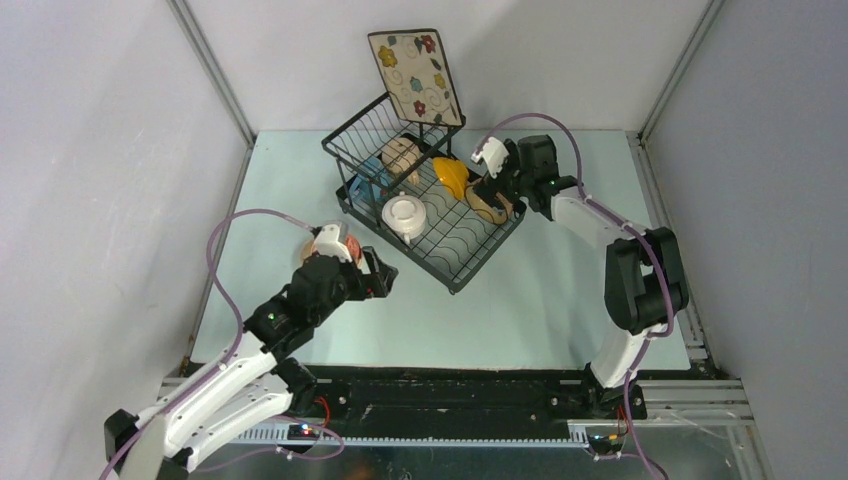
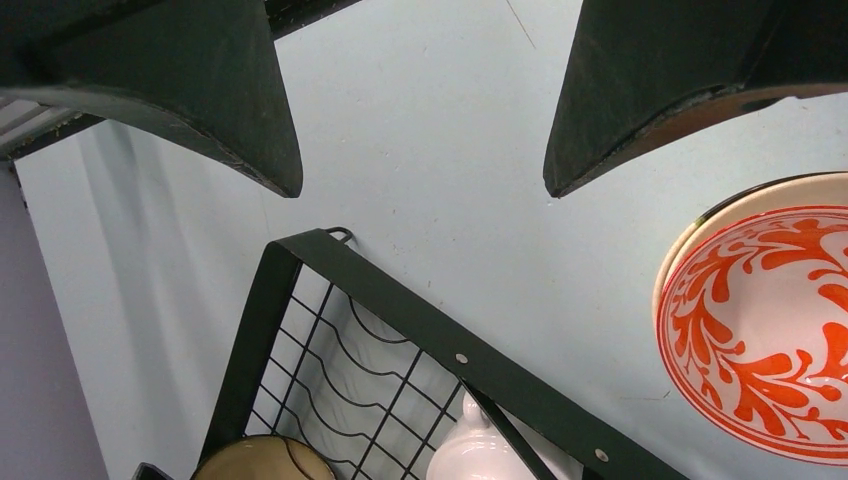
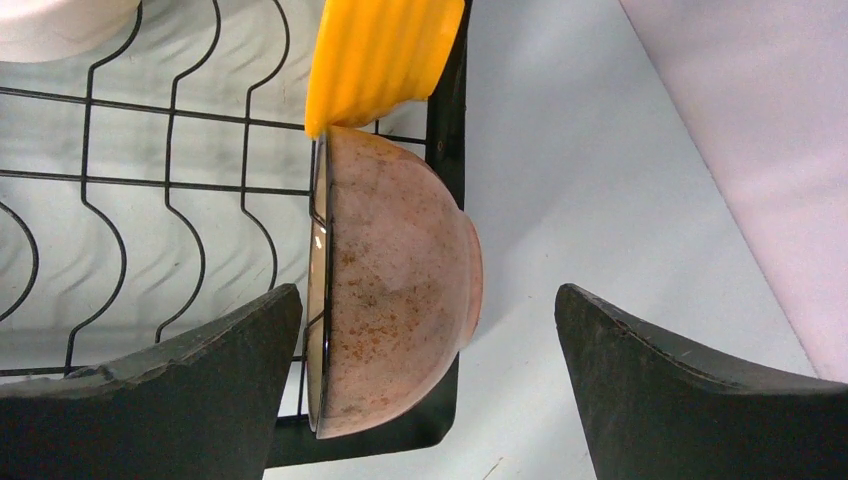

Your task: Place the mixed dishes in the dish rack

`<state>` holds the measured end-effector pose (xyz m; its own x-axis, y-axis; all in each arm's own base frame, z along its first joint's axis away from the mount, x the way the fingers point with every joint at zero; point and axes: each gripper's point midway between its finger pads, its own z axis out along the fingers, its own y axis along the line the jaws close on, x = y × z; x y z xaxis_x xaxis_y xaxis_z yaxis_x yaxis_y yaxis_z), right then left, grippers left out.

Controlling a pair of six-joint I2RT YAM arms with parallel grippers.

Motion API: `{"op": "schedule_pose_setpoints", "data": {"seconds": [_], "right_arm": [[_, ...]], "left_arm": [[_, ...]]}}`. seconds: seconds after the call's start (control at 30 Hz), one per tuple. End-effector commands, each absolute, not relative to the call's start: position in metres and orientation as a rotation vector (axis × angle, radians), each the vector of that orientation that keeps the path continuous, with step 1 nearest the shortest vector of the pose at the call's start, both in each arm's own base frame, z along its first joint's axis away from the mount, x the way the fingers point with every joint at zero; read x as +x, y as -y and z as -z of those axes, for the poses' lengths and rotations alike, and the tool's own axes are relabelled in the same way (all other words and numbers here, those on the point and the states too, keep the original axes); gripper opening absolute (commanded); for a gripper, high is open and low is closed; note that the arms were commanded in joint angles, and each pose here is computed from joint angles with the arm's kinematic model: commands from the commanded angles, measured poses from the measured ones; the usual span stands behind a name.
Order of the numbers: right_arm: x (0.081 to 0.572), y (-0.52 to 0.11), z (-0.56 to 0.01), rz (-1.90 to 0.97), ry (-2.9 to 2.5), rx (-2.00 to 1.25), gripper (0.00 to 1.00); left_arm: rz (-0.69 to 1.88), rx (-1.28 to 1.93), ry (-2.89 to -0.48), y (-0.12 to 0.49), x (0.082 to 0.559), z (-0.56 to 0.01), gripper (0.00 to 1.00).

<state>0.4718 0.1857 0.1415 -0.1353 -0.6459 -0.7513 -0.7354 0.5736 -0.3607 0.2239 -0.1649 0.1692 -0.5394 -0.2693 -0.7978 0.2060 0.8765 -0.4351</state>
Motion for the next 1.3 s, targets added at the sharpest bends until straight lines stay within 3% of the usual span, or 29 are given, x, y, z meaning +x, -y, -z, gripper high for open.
{"op": "schedule_pose_setpoints", "data": {"seconds": [0.0, 0.27, 0.53, 0.73, 1.27], "right_arm": [[0.481, -0.185, -0.194, -0.104, -1.755, -1.028, 1.00], [0.447, -0.206, -0.245, -0.312, -1.661, -0.944, 1.00], [0.405, -0.211, -0.283, -0.459, -1.645, -0.626, 1.00], [0.383, -0.199, -0.272, -0.524, -1.739, -0.374, 1.00], [0.342, -0.180, -0.228, -0.427, -1.729, -0.348, 1.00]], "left_arm": [[0.636, -0.113, -1.958, 0.163, 0.234, -0.202, 0.97], [0.561, -0.344, -1.932, 0.126, 0.254, -0.192, 1.00], [0.516, -0.717, -1.900, 0.073, 0.280, -0.161, 1.00], [0.364, -0.940, -1.938, 0.036, 0.282, -0.133, 0.97], [0.169, -1.161, -1.941, 0.010, 0.281, -0.089, 0.82]]}}
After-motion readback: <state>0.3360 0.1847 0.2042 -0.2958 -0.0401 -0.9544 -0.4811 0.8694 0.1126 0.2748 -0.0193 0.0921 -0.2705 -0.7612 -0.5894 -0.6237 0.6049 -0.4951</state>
